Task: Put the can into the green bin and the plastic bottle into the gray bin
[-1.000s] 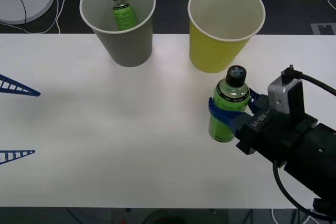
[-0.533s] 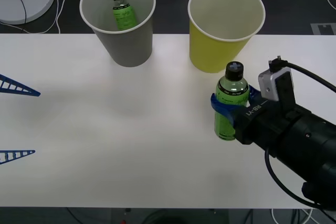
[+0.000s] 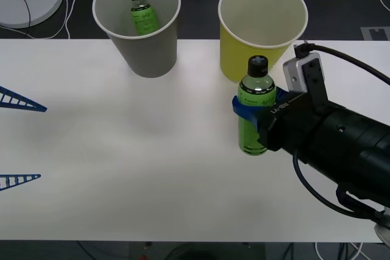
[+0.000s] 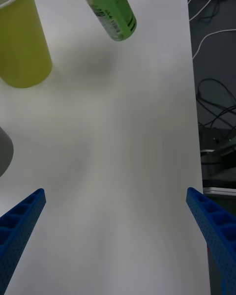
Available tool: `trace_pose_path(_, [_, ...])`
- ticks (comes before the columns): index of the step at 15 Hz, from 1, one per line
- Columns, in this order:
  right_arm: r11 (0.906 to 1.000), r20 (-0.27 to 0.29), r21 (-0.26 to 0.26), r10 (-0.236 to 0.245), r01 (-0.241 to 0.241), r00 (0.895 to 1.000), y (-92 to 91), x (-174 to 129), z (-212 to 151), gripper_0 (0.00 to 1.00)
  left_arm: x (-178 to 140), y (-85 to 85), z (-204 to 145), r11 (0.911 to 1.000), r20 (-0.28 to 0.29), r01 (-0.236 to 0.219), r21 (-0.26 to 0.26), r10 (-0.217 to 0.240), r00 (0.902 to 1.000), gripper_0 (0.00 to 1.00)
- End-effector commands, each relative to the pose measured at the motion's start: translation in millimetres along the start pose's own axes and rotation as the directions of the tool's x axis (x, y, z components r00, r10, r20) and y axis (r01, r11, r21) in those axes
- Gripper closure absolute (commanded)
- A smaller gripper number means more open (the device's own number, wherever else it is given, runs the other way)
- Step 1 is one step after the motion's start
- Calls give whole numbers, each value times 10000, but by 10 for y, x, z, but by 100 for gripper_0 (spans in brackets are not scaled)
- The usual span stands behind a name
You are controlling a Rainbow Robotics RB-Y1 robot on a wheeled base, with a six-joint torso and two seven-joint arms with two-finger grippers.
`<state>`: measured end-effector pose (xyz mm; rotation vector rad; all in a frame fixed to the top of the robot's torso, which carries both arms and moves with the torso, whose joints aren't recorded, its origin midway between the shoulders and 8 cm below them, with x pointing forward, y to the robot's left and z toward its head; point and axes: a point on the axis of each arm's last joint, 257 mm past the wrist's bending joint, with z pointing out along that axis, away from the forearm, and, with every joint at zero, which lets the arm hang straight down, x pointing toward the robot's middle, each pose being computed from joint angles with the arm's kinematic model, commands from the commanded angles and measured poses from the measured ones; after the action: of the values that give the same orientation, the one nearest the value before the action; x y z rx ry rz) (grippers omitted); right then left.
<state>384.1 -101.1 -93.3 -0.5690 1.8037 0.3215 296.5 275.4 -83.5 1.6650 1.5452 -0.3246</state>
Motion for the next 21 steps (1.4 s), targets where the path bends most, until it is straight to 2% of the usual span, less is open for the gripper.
trace_pose_path(1, [9980, 244, -495, -371, 383, 9990, 147, -180, 40, 100, 0, 0, 0, 10000, 0, 0, 0, 0, 10000, 0])
trace_pose_path(5, [9944, 525, -842, -602, 645, 9968, 252, -358, 60, 100, 0, 0, 0, 10000, 0, 0, 0, 0, 10000, 0])
trace_pose_path(6, [9903, 597, -977, -936, 991, 9938, 296, -402, 64, 100, 0, 0, 0, 10000, 0, 0, 0, 0, 10000, 0])
trace_pose_path(7, [9871, 618, -1138, -1061, 1126, 9924, 333, -447, 62, 100, 0, 0, 0, 10000, 0, 0, 0, 0, 10000, 0])
trace_pose_path(12, [9801, 260, -1346, -1439, 1461, 9892, 374, -597, 70, 100, 0, 0, 0, 10000, 0, 0, 0, 0, 10000, 0])
trace_pose_path(20, [9651, 75, -1874, -1850, 1831, 9827, 660, -890, 73, 100, 0, 0, 0, 10000, 0, 0, 0, 0, 10000, 0])
trace_pose_path(21, [9660, 13, -1837, -1849, 1820, 9828, 647, -916, 101, 100, 0, 0, 0, 10000, 0, 0, 0, 0, 10000, 0])
